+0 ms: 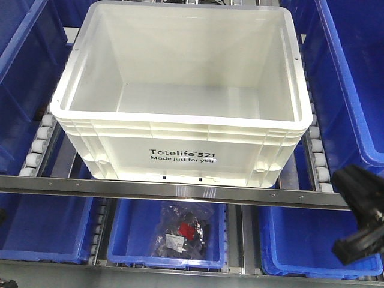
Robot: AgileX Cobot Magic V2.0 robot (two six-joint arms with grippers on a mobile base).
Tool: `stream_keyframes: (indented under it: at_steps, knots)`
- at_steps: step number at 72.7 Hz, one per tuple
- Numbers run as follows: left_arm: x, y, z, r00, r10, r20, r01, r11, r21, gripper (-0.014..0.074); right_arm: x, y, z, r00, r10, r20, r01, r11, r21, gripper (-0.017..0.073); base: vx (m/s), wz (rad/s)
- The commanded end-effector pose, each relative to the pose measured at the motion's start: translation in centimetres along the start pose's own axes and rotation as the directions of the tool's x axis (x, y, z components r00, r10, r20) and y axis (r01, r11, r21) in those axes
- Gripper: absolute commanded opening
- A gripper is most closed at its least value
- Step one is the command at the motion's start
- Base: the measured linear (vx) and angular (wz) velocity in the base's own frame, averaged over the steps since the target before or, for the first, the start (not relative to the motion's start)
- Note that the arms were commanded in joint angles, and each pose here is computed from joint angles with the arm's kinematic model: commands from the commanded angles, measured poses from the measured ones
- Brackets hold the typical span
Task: Place moving items into box and shelve
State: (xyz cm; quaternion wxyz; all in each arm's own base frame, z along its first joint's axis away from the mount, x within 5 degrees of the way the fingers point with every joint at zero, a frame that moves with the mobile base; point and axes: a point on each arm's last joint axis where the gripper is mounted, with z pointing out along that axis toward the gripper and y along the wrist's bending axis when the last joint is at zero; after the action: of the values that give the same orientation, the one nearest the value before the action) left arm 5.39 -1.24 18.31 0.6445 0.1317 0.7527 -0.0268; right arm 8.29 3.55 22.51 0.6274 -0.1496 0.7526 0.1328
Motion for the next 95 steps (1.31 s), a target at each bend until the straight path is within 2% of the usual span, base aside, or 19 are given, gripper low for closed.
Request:
stream_keyframes:
  at_steps: [1,9,12,23,29,95]
  knots:
    - [-0.1,0.0,0.0,0.997,-0.004,0.074,0.005,1.0,-0.008,-0.0006,0.2,0.0,-0.7,0.99,0.009,0.138,-0.008,1.0,-0.007,-0.0008,0.0,0.0]
    - [-0.1,0.0,0.0,0.997,-0.004,0.074,0.005,1.0,-0.008,-0.0006,3.0,0.0,-1.8,0.98,0.052,0.194,-0.05,0.999,-0.013,-0.0008,0.0,0.0]
    - [-0.1,0.0,0.0,0.997,-0.004,0.074,0.005,1.0,-0.008,-0.0006,3.3,0.0,-2.2,0.984,0.062,0.168,-0.061,0.998,-0.012,-0.0008,0.0,0.0]
    - [-0.1,0.0,0.0,0.997,-0.004,0.071,0.005,1.0,-0.007,-0.0006,3.4,-0.1,-2.8,0.98,0.002,0.198,-0.002,1.0,0.001,-0.0008,0.0,0.0]
    - [-0.1,0.0,0.0,0.998,-0.004,0.069,0.005,1.0,-0.007,-0.0006,3.4,-0.1,-2.8,0.98,-0.006,0.198,0.005,1.0,0.002,-0.0008,0.0,0.0]
    - [-0.1,0.0,0.0,0.998,-0.004,0.069,0.005,1.0,-0.007,-0.0006,3.5,-0.1,-2.8,0.98,-0.006,0.197,0.005,1.0,0.002,-0.0008,0.0,0.0]
